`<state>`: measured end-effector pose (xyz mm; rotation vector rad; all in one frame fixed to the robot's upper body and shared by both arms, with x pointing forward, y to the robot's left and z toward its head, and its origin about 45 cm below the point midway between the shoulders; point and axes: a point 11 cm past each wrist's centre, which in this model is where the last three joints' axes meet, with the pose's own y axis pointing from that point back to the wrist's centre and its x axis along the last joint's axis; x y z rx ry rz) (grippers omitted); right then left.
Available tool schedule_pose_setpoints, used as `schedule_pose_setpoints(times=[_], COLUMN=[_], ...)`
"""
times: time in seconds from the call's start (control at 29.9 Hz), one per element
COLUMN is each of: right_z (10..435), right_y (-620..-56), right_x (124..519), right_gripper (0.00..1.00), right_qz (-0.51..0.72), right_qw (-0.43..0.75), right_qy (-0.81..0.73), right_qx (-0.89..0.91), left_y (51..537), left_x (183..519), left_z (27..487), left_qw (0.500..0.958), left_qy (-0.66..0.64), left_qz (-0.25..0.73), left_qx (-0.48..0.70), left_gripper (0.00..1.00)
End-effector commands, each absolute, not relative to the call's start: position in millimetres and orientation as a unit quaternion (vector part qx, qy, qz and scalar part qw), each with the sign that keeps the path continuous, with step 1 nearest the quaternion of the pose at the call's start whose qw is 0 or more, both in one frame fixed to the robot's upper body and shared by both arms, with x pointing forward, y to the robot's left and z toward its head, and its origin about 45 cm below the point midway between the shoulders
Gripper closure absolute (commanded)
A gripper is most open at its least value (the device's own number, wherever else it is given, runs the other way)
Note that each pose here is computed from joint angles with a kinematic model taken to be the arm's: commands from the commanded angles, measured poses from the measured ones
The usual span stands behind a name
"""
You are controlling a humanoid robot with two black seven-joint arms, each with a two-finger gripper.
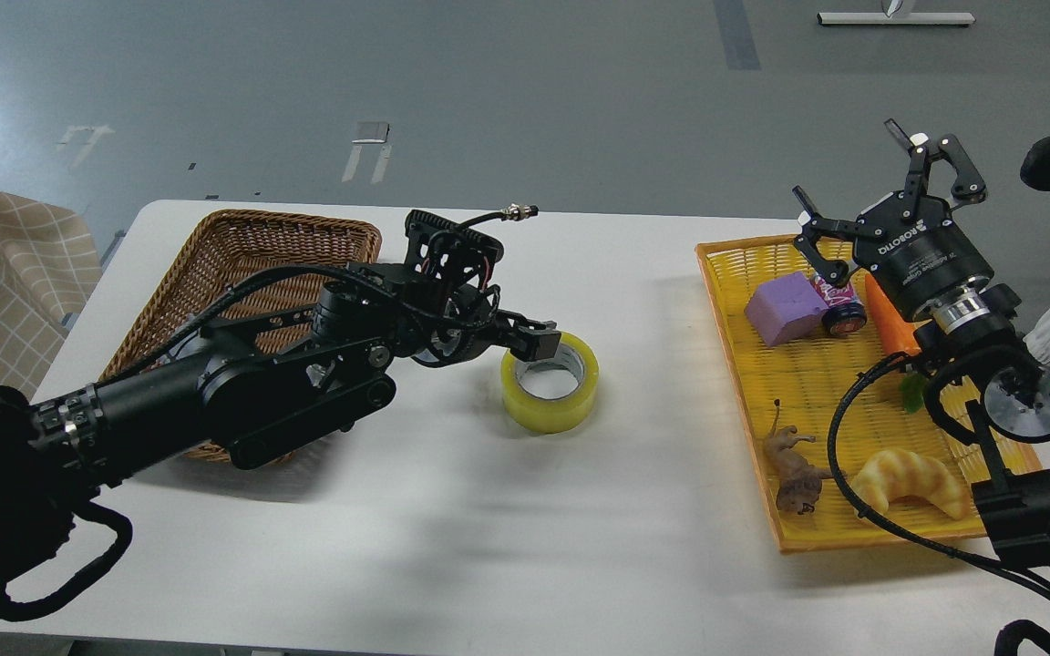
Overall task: Place and transfer tape with both arms
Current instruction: 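Reach the left gripper toward the tape roll on the table, then close the left gripper on the tape roll's rim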
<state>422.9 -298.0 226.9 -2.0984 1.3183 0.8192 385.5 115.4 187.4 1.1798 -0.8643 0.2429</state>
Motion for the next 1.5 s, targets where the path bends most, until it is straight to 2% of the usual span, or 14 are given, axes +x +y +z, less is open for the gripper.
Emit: schedule_pose_setpoints(times=[0.0, 0.74, 0.87, 0.97, 1.04, 1.1, 1.14, 1.47], right_z=[227, 227, 227, 227, 226, 226, 226, 226], right_y=[-298, -298, -298, -298, -298, -298, -298, -298], right_x=[423, 423, 423, 423, 423, 423, 423, 423], right_gripper=[0.00, 0.00, 0.00, 0.00, 0.00, 0.00, 0.00, 0.00], right_qz=[0.303, 0.303, 0.303, 0.303, 0.303, 0.303, 0.304, 0.303], right_qw=[0.263, 0.261, 0.262, 0.262, 0.261, 0.262, 0.262, 0.262], right_qy=[0.487, 0.487, 0.487, 0.487, 0.488, 0.488, 0.488, 0.488], right_qx=[-0.776, -0.776, -0.776, -0.776, -0.776, -0.776, -0.775, -0.776], left_y=[113, 114, 115, 116, 123, 122, 123, 113], left_x=[383, 371, 372, 373, 378, 379, 380, 379], left_z=[179, 146, 143, 143, 141, 142, 142, 144], left_qw=[0.736, 0.738, 0.739, 0.739, 0.734, 0.735, 0.730, 0.736], left_qy=[-0.390, -0.368, -0.365, -0.365, -0.361, -0.362, -0.362, -0.364], left_qz=[0.102, 0.074, 0.072, 0.072, 0.076, 0.077, 0.080, 0.077], left_qx=[0.544, 0.561, 0.562, 0.562, 0.570, 0.569, 0.574, 0.566], left_gripper=[0.02, 0.03, 0.09, 0.23, 0.56, 0.71, 0.99, 1.00])
